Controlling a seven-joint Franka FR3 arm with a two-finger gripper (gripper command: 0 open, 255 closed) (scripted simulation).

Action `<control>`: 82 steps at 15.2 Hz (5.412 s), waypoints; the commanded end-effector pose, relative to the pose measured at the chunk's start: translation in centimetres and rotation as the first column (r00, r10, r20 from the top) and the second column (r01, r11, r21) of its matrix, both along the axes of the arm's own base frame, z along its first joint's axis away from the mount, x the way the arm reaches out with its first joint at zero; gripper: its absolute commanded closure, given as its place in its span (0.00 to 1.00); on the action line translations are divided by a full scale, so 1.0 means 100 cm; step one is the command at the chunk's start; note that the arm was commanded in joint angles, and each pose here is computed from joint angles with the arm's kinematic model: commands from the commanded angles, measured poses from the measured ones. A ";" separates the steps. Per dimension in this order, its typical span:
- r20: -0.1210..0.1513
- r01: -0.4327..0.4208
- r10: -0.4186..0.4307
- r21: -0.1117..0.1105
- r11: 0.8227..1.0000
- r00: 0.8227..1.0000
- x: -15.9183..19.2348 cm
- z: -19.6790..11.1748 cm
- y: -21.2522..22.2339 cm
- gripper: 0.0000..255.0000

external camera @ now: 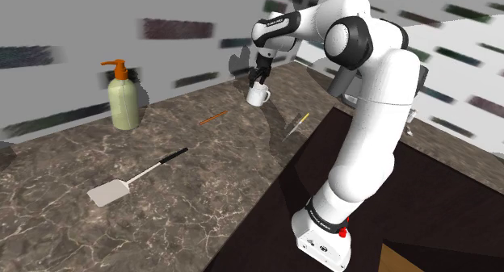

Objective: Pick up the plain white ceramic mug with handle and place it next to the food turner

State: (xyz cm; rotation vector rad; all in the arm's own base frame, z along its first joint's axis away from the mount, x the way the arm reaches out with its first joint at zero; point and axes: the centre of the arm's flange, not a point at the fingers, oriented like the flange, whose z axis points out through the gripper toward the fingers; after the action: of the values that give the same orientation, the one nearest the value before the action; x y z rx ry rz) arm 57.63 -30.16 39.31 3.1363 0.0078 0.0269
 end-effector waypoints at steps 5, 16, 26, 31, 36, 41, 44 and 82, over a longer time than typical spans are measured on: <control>0.001 -0.002 0.002 -0.001 1.000 1.000 0.005 -0.031 -0.002 0.00; 0.001 -0.002 0.002 -0.001 1.000 1.000 0.005 -0.040 -0.002 1.00; 0.001 -0.002 0.002 -0.001 1.000 1.000 0.005 -0.029 -0.002 1.00; 0.001 -0.002 0.002 -0.001 1.000 1.000 0.005 -0.003 -0.002 1.00; 0.001 -0.002 0.002 -0.001 1.000 1.000 0.005 0.024 -0.002 1.00; 0.001 -0.002 0.002 -0.001 1.000 1.000 0.005 0.050 -0.002 1.00; 0.001 -0.002 0.002 -0.001 1.000 1.000 0.005 0.066 -0.002 1.00; 0.001 -0.002 0.002 -0.001 1.000 1.000 0.021 0.134 0.328 1.00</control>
State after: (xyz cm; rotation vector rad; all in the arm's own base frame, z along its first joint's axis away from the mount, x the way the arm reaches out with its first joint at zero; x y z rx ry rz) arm 59.93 1.44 52.68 3.1359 0.0135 0.0268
